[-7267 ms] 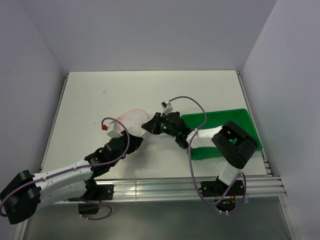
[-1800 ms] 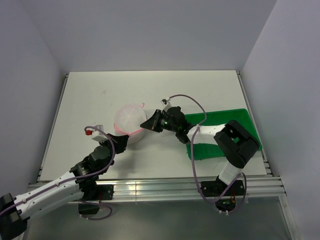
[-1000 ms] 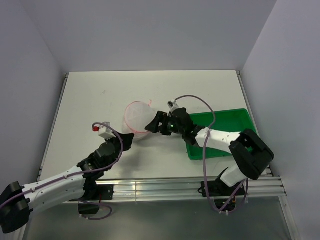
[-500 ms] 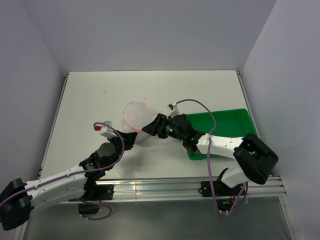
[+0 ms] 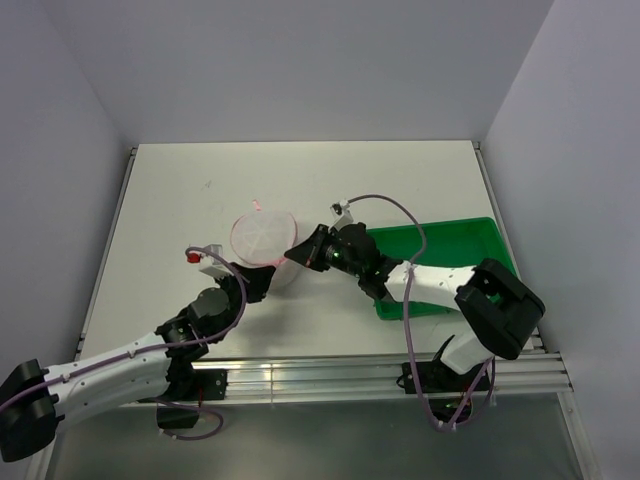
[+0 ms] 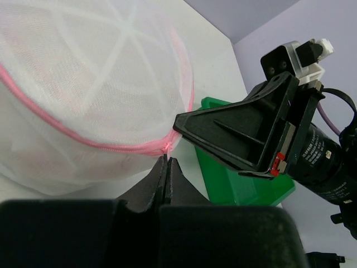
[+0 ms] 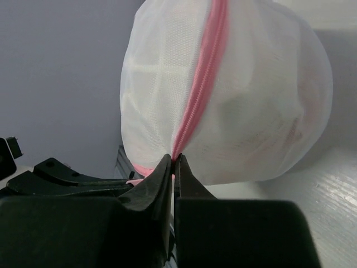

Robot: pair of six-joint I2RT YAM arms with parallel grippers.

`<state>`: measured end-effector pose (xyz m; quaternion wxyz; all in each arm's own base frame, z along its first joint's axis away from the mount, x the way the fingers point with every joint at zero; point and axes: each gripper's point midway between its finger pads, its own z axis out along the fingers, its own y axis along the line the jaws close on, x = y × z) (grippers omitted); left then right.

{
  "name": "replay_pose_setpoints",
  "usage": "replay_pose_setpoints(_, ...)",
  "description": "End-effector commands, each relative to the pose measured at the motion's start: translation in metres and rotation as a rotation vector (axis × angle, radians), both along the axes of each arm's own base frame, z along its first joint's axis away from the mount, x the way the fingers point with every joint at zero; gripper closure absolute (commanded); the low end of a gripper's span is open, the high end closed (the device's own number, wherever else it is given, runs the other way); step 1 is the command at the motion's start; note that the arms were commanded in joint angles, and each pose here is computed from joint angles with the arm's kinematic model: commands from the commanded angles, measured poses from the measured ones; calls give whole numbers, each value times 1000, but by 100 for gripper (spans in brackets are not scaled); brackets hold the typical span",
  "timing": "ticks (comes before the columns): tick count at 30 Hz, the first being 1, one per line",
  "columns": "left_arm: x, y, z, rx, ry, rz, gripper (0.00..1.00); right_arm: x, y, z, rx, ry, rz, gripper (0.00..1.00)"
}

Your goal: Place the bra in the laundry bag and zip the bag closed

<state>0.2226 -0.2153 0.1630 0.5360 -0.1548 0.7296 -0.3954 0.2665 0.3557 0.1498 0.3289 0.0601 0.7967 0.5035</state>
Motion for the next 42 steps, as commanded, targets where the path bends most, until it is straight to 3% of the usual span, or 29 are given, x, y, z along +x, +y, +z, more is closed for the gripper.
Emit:
replay_pose_setpoints(1, -1, 13, 0, 29, -5, 40, 100, 21, 2, 17, 23, -63, -18, 100)
replay_pose_setpoints(11, -5, 64, -11, 106, 43, 206, 100, 79, -24, 8, -176, -108, 75, 100)
replay_pose_setpoints(16, -5, 54, 4, 78, 2, 160, 100, 99, -14, 1, -245, -88, 132, 99)
replay_pose_setpoints(18, -7, 41, 2, 79, 0, 103, 100, 97, -13, 5, -235, -87, 121, 86)
replay_pose_setpoints(19, -6, 36, 7, 53, -11, 93, 100, 97, -15, 15, -225, -108, 92, 63)
replay_pose_setpoints(21, -4, 25, 10, 33, -15, 73, 100, 82, -18, 10, -203, -87, 75, 38)
replay_pose_setpoints(22, -3, 22, 12, 23, -18, 64, 100, 81, -21, 28, -166, -132, 41, 33)
replay_pose_setpoints(23, -3, 18, 14, 13, -25, 55, 100, 66, -24, 15, -153, -89, 35, 31)
replay_pose_setpoints(29, 3, -6, 25, -9, -42, 7, 100, 12, -17, 22, -17, -86, 29, 30)
replay_pose_setpoints(35, 1, -14, 21, -25, -29, -22, 100, -4, 11, 35, 61, -85, 114, 36)
replay_pose_setpoints(38, -1, -14, 19, -22, -28, -26, 100, -2, 21, 33, 79, -68, 135, 42)
replay_pose_setpoints(42, -2, -13, 15, -8, -20, -28, 100, 3, 30, 27, 75, -53, 146, 59)
